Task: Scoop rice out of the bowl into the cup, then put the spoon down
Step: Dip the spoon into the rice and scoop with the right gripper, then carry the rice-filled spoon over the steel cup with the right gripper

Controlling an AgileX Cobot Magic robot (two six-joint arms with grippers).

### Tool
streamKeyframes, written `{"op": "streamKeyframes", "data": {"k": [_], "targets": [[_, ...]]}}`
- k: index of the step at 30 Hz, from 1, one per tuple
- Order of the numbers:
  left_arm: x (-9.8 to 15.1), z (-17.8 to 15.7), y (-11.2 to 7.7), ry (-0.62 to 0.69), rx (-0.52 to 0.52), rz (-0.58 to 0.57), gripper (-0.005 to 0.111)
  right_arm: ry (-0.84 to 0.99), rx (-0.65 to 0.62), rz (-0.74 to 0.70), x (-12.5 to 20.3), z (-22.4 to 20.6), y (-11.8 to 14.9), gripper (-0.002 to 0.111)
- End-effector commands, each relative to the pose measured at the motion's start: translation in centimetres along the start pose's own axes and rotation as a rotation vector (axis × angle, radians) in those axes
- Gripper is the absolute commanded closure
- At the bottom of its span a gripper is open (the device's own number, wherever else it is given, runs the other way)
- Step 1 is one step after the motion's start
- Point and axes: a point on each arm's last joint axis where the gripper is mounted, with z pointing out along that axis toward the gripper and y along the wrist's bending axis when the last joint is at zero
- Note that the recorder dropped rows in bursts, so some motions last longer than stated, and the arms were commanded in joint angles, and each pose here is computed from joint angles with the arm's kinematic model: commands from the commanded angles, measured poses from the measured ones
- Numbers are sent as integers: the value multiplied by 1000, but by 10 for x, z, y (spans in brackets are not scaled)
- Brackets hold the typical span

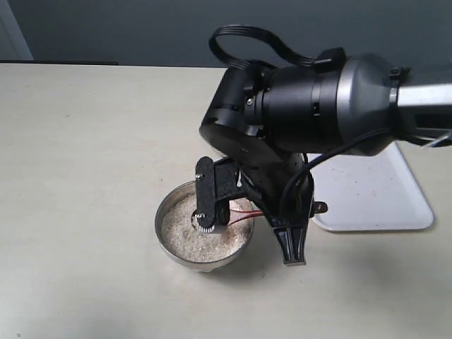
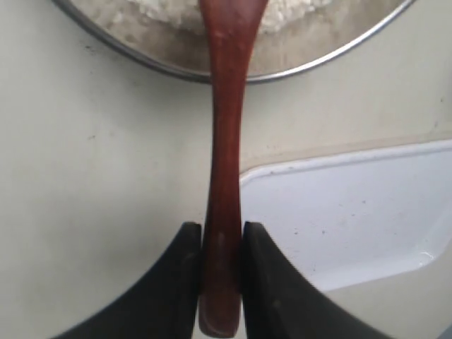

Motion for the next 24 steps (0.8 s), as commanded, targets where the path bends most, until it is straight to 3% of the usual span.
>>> {"op": "streamKeyframes", "data": {"k": [1, 24], "targets": [[-1, -1, 0, -11, 4, -9, 106, -27, 1, 35, 9, -6, -8, 109], [-1, -1, 0, -11, 4, -9, 106, -20, -3, 60, 22, -3, -19, 109]]}}
